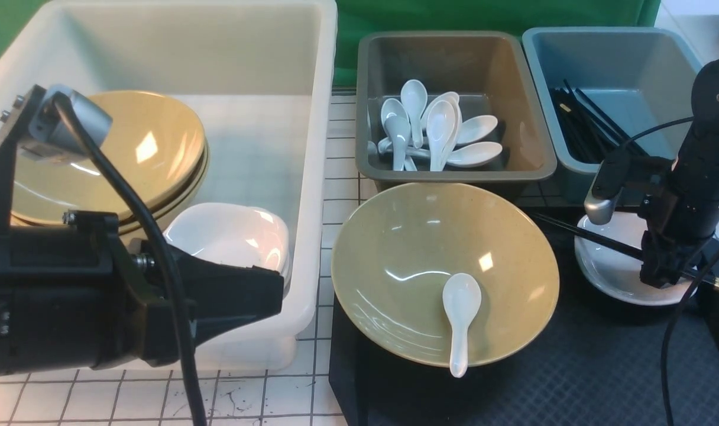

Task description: On white black table put chopsticks spoon bowls plates into blue grey white boxes.

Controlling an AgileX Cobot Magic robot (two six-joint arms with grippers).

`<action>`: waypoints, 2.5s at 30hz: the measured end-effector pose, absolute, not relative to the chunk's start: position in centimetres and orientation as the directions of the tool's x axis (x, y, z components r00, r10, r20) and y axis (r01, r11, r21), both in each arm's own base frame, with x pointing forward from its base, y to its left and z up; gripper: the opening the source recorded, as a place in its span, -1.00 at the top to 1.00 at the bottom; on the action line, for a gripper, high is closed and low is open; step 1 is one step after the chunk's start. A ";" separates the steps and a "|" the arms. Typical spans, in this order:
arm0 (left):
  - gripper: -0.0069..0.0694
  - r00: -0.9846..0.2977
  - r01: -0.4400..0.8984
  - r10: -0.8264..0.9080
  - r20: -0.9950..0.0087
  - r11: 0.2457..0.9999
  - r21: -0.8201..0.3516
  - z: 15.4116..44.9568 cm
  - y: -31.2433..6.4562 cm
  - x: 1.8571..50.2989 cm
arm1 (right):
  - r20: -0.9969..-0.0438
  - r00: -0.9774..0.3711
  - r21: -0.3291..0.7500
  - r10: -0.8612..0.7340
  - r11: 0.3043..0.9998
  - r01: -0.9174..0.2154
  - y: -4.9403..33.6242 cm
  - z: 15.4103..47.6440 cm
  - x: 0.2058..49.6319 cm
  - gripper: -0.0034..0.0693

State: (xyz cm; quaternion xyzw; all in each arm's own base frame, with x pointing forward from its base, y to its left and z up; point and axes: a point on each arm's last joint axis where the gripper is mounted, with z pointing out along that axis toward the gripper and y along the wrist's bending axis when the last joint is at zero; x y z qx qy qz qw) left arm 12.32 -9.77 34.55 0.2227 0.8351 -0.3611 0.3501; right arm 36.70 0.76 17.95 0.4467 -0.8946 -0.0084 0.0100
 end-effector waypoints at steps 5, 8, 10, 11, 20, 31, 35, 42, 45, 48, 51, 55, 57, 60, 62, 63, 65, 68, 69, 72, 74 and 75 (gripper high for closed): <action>0.82 -0.643 0.638 0.131 -0.754 0.637 -0.433 34.6 -9.8 12.3 | 0.036 -0.641 0.059 -0.767 0.641 -0.765 0.8 20.8 35.0 0.62; 0.82 -0.643 0.638 0.130 -0.755 0.636 -0.435 34.6 -9.8 12.3 | 0.042 -0.651 0.070 -0.758 0.652 -0.755 0.8 22.6 33.4 0.62; 0.82 -0.644 0.638 0.127 -0.754 0.634 -0.438 34.6 -9.8 12.3 | 0.038 -0.656 0.065 -0.754 0.657 -0.751 0.8 24.2 32.1 0.62; 0.82 -0.645 0.637 0.125 -0.754 0.633 -0.440 34.6 -9.8 12.3 | 0.029 -0.658 0.055 -0.752 0.659 -0.750 0.8 24.7 31.6 0.62; 0.82 -0.499 0.719 0.039 -0.866 0.576 -0.388 36.2 -10.3 12.9 | -0.194 -0.788 -0.092 -0.584 0.811 -0.578 2.3 31.6 28.5 0.62; 0.82 -0.109 0.798 -0.214 -0.971 0.563 -0.214 41.3 -10.1 13.7 | -0.499 -0.834 0.002 -0.234 0.962 -0.272 1.0 33.4 40.9 0.62; 0.82 -0.117 0.779 -0.203 -0.972 0.589 -0.217 41.1 -9.9 13.9 | -0.550 -0.826 0.108 -0.120 0.971 -0.213 -0.9 31.9 45.5 0.62; 0.82 -0.152 0.740 -0.148 -0.977 0.638 -0.211 40.4 -9.7 14.3 | -0.594 -0.804 0.143 -0.007 0.983 -0.114 -2.8 25.3 51.9 0.61; 0.82 -0.172 0.733 -0.137 -0.975 0.643 -0.220 40.2 -9.7 14.3 | -0.593 -0.805 0.143 0.001 0.984 -0.104 -2.9 23.6 52.6 0.50; 0.82 -0.194 0.725 -0.129 -0.973 0.649 -0.230 40.0 -9.6 14.3 | -0.585 -0.811 0.131 -0.008 0.986 -0.104 -3.0 23.2 52.7 0.16; 0.82 -0.211 0.721 -0.112 -0.971 0.653 -0.232 39.8 -9.6 14.3 | -0.566 -0.824 0.129 -0.021 0.985 -0.114 -3.0 23.8 52.4 -0.20; 0.82 -0.280 0.731 -0.058 -0.958 0.634 -0.252 39.0 -9.8 14.0 | -0.454 -0.888 0.141 -0.075 0.978 -0.154 -2.6 26.6 50.0 -0.44; 0.82 -0.309 0.731 -0.038 -0.950 0.629 -0.263 38.8 -9.9 13.8 | -0.427 -0.899 0.136 -0.095 0.976 -0.168 -2.4 27.6 49.2 -0.40; 0.82 -0.408 0.724 0.019 -0.913 0.616 -0.310 37.9 -10.0 13.4 | -0.445 -0.883 0.094 -0.149 0.973 -0.211 -1.4 31.4 47.3 -0.05; 0.82 -0.460 0.705 0.051 -0.886 0.628 -0.330 37.3 -9.9 13.2 | -0.461 -0.868 0.068 -0.184 0.968 -0.242 -0.1 33.3 45.7 0.29; 0.82 -0.475 0.697 0.058 -0.878 0.633 -0.335 37.2 -9.8 13.2 | -0.468 -0.861 0.058 -0.197 0.966 -0.252 0.5 34.3 44.8 0.39; 0.82 -0.496 0.685 0.069 -0.866 0.643 -0.342 36.9 -9.7 13.2 | -0.455 -0.860 0.036 -0.231 0.960 -0.277 1.7 35.2 43.0 0.56; 0.82 -0.505 0.681 0.097 -0.858 0.656 -0.326 36.7 -9.6 13.1 | -0.380 -0.872 -0.015 -0.309 0.944 -0.329 3.6 35.2 38.9 0.65; 0.82 -0.506 0.681 0.102 -0.857 0.657 -0.323 36.6 -9.6 13.1 | -0.355 -0.870 -0.032 -0.341 0.935 -0.354 4.3 35.4 36.6 0.65; 0.82 -0.508 0.678 0.104 -0.855 0.660 -0.323 36.6 -9.6 13.1 | -0.272 -0.877 -0.034 -0.395 0.915 -0.402 5.4 33.9 32.5 0.60; 0.82 -0.508 0.679 0.106 -0.855 0.660 -0.322 36.6 -9.6 13.1 | -0.208 -0.872 -0.026 -0.443 0.893 -0.448 6.0 31.7 29.6 0.48; 0.82 -0.509 0.678 0.106 -0.854 0.660 -0.322 36.6 -9.6 13.1 | -0.194 -0.862 -0.026 -0.469 0.881 -0.473 6.2 30.0 28.5 0.37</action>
